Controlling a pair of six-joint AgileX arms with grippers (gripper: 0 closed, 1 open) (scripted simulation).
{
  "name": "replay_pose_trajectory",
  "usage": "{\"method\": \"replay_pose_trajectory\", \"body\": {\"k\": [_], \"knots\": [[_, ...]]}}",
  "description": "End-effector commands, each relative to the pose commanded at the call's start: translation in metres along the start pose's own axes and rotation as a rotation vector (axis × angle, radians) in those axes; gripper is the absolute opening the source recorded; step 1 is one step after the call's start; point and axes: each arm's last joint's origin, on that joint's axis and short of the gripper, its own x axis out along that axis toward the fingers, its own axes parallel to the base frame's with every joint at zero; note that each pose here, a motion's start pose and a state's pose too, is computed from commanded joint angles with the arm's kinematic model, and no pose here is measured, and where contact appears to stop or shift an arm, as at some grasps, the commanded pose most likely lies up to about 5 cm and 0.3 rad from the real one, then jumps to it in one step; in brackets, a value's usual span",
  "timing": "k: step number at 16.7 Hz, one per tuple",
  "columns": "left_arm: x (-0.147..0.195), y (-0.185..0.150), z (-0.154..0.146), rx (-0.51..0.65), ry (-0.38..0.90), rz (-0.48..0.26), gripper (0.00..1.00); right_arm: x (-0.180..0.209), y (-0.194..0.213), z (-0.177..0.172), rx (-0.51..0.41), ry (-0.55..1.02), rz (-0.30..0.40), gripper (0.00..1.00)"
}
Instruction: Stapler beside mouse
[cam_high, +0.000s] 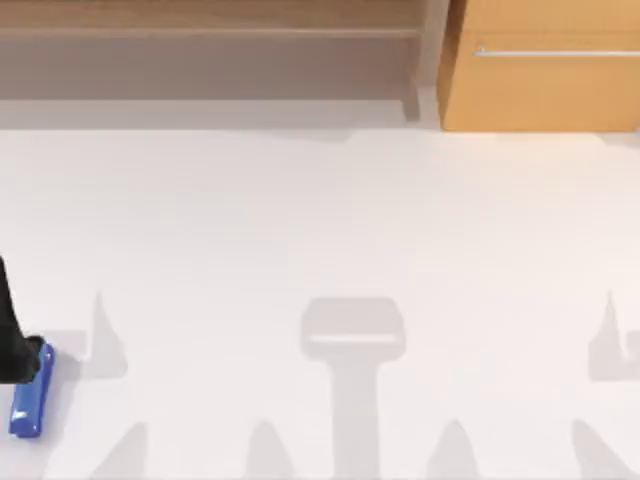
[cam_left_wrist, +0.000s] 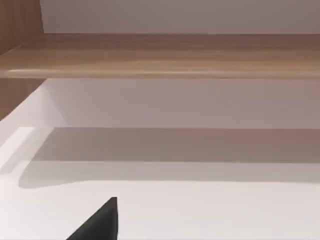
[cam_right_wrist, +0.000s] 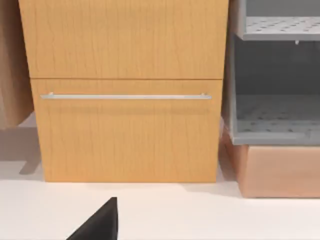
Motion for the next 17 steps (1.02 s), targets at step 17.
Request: {"method": "replay_pose_trajectory", "body": {"k": [17], "knots": [[0.089, -0.006, 0.025, -0.041, 1.157, 0.024, 1.0, 0.0, 0.0, 0.0, 0.0, 0.0, 0.0, 1.0]]}}
